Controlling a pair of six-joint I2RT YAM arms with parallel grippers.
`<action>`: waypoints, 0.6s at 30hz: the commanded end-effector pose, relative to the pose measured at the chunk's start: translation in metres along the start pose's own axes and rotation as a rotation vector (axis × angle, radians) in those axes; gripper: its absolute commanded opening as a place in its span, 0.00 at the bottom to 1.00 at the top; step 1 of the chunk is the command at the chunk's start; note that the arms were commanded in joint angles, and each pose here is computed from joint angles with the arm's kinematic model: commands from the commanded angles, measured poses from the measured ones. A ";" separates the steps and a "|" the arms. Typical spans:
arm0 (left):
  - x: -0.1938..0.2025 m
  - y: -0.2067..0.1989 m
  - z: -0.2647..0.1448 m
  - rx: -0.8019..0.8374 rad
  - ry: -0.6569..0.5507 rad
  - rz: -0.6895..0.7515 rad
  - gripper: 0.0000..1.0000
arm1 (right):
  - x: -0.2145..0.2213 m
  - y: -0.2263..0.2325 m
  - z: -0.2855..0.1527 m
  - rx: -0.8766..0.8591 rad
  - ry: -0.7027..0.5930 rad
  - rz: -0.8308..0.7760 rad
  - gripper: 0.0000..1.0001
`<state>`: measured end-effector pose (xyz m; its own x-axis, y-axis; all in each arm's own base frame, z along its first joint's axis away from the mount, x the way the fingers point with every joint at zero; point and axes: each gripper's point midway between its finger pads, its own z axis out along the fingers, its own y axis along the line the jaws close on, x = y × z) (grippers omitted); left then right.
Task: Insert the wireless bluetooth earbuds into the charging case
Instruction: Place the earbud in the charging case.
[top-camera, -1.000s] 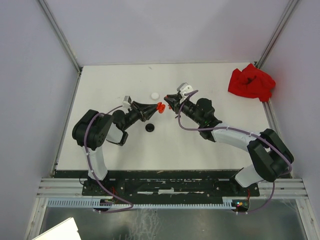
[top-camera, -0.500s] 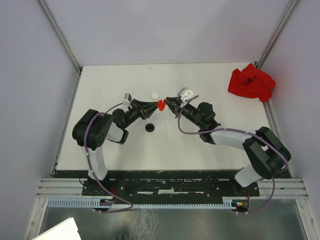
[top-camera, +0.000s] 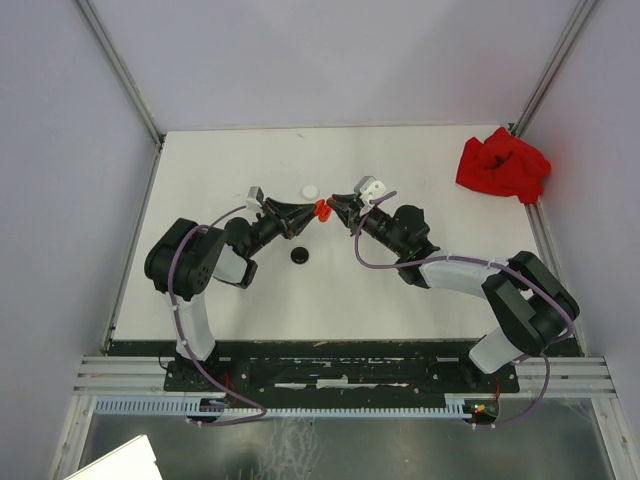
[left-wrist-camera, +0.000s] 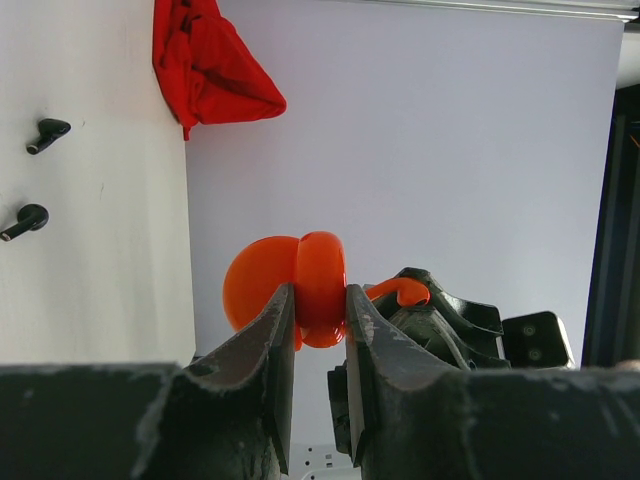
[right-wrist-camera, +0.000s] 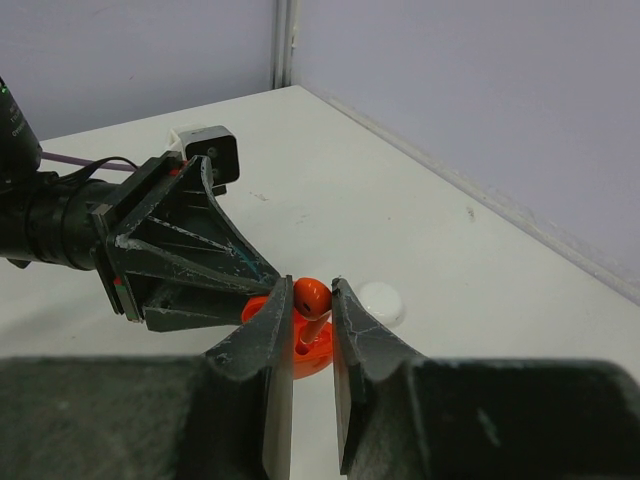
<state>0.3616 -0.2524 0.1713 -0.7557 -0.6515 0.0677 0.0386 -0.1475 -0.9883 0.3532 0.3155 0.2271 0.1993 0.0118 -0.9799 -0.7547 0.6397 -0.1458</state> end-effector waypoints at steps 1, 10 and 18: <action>0.006 -0.031 0.003 0.111 0.031 0.004 0.03 | -0.018 -0.004 0.003 0.007 -0.065 -0.027 0.02; 0.008 -0.034 0.002 0.118 0.032 0.004 0.03 | -0.013 -0.006 0.006 0.017 -0.049 -0.019 0.02; 0.011 -0.040 0.001 0.132 0.040 0.006 0.03 | 0.001 -0.004 0.011 0.008 -0.025 -0.005 0.01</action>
<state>0.3601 -0.2542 0.1729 -0.7603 -0.6420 0.0987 0.0145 -0.1687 -0.9856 0.3577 0.3177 0.2070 0.1690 -0.0194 -0.9854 -0.7560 0.6389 -0.1423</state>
